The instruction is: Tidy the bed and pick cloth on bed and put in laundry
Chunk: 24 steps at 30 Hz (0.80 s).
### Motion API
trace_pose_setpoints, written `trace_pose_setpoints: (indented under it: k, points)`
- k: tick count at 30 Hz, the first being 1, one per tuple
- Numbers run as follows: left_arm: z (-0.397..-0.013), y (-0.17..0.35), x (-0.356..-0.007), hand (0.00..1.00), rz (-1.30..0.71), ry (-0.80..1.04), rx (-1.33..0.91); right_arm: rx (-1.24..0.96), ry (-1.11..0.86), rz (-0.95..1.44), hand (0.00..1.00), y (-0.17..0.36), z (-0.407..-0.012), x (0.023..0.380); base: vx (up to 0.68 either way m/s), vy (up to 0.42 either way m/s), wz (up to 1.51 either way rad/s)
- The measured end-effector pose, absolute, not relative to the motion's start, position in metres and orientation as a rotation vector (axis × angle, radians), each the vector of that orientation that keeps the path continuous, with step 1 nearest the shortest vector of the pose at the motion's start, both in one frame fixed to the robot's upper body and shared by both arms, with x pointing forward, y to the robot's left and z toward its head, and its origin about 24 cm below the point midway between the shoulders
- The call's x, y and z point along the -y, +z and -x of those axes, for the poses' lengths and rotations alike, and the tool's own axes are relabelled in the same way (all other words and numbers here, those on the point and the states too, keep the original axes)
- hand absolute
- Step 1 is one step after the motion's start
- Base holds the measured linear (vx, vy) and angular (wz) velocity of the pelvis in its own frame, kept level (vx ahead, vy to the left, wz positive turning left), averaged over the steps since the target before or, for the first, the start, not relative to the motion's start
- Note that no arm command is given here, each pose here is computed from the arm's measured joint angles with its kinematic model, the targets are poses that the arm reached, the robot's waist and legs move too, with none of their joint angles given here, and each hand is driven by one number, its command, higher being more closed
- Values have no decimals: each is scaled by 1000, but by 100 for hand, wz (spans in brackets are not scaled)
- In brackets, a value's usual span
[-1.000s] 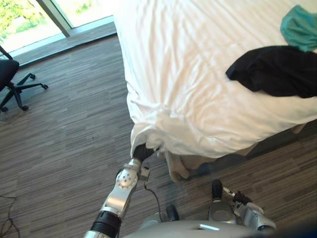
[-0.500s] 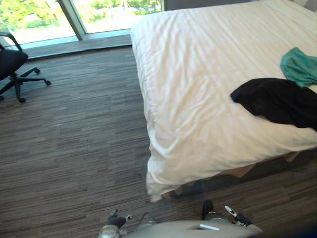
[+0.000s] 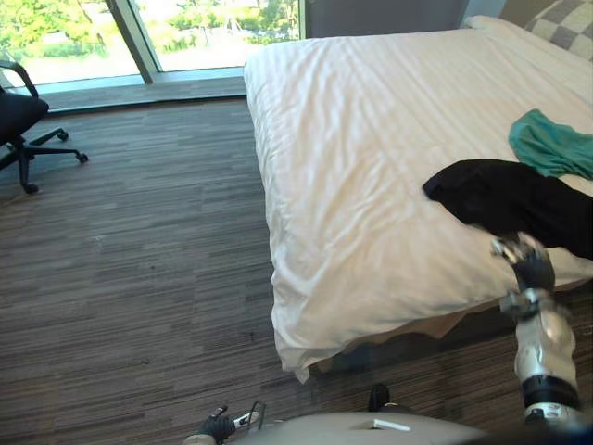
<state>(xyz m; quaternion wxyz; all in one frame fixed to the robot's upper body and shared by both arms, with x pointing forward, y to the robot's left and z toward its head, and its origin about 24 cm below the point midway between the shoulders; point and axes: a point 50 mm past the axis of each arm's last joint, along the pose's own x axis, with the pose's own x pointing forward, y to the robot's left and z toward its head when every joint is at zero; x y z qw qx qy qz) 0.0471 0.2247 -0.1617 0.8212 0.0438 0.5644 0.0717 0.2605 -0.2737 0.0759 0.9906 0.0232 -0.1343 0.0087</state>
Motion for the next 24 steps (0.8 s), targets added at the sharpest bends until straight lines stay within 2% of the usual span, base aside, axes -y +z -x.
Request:
trace_pose_setpoints:
  k: [4, 5, 7, 9, 10, 13, 19, 24]
  points:
    - [-45, -160, -226, 0, -116, 191, -1166, 344, 475, -40, 100, 104, -268, 203, 54, -9, 7]
    - [-44, -160, -226, 0, -119, 194, -1161, 336, 535, -48, 100, 104, -269, 192, 0, -4, 13]
    - [-42, -159, -228, 0, -130, 217, -1141, 302, 741, -93, 100, 103, -273, 147, -36, -11, 8]
    - [-43, -159, -229, 0, -122, 227, -1128, 289, 841, -114, 100, 106, -276, 120, -65, -33, 3]
    - [-43, -158, -229, 0, -112, 235, -1124, 265, 918, -132, 100, 111, -280, 94, -89, -47, 11]
    - [-45, -158, -230, 0, -112, 237, -1114, 171, 992, -148, 100, 109, -291, 54, -69, -58, 39]
    - [-69, -151, -237, 0, -105, 259, -1033, -30, 928, -117, 100, 92, -312, 1, -109, -59, 36]
    - [-106, -138, -243, 0, -90, 281, -897, 9, 806, -81, 100, 113, -339, -3, -119, -26, 21]
